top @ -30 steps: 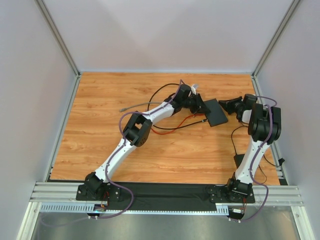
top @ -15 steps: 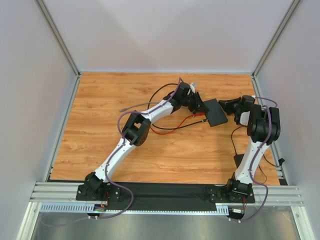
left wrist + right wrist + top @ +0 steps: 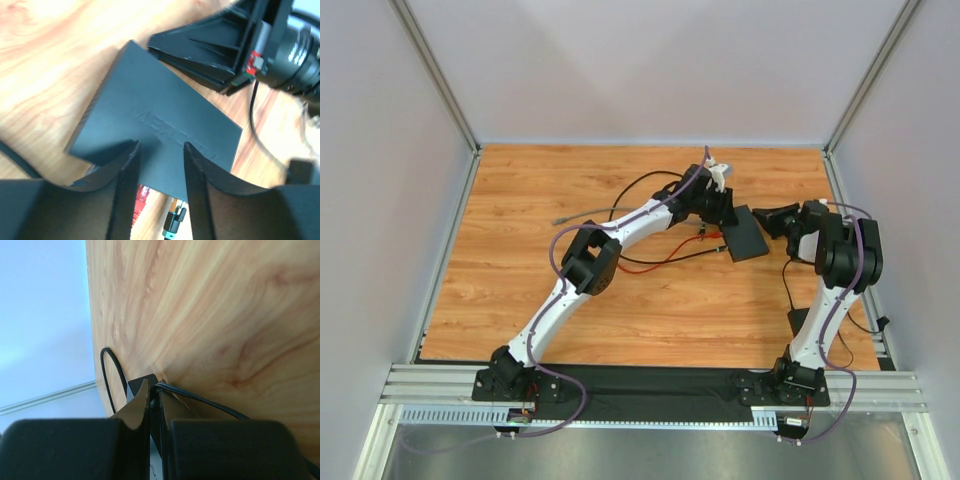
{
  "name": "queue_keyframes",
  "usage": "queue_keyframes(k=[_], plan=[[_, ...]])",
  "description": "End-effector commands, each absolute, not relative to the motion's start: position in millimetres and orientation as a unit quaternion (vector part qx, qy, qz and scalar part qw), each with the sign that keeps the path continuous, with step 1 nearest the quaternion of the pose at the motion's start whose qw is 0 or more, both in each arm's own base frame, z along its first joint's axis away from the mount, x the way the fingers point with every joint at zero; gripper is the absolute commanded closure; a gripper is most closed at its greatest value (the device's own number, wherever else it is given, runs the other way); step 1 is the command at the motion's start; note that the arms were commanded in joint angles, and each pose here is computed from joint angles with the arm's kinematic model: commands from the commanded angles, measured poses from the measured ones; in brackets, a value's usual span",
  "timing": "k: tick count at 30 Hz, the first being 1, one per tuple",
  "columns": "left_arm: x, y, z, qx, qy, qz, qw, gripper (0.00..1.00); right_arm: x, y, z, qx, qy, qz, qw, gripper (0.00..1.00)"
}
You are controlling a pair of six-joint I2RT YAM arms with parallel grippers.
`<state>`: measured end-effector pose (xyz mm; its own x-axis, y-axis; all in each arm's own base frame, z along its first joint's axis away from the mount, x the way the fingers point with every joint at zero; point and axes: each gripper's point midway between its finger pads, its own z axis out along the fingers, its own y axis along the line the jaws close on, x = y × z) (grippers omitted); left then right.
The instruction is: Pull the plug from the switch port
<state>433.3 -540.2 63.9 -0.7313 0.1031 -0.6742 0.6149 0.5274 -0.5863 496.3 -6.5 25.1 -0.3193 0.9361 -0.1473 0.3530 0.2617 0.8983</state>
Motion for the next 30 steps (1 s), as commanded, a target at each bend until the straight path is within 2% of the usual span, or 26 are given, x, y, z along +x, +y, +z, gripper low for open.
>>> queue_keyframes(k=[1,4,16,30], plan=[[427.5,-534.8,98.1,0.319,0.787,-0.388,0.359,0.51,485.4,12.6,37.9,0.425,0.709,0.433,0.36,1.0],[412.2,-531.2,92.2,0.358,0.784,-0.368,0.349,0.48,481.8,17.2,40.7,0.429,0.702,0.446,0.353,1.0],[406.4,-527.2,78.5,0.443,0.774,-0.22,0.396,0.49,484.7,16.3,48.4,0.41,0.714,0.432,0.368,1.0],[396.6,-537.5,75.4,0.462,0.771,-0.216,0.381,0.48,472.1,28.5,54.0,0.408,0.711,0.446,0.359,1.0]])
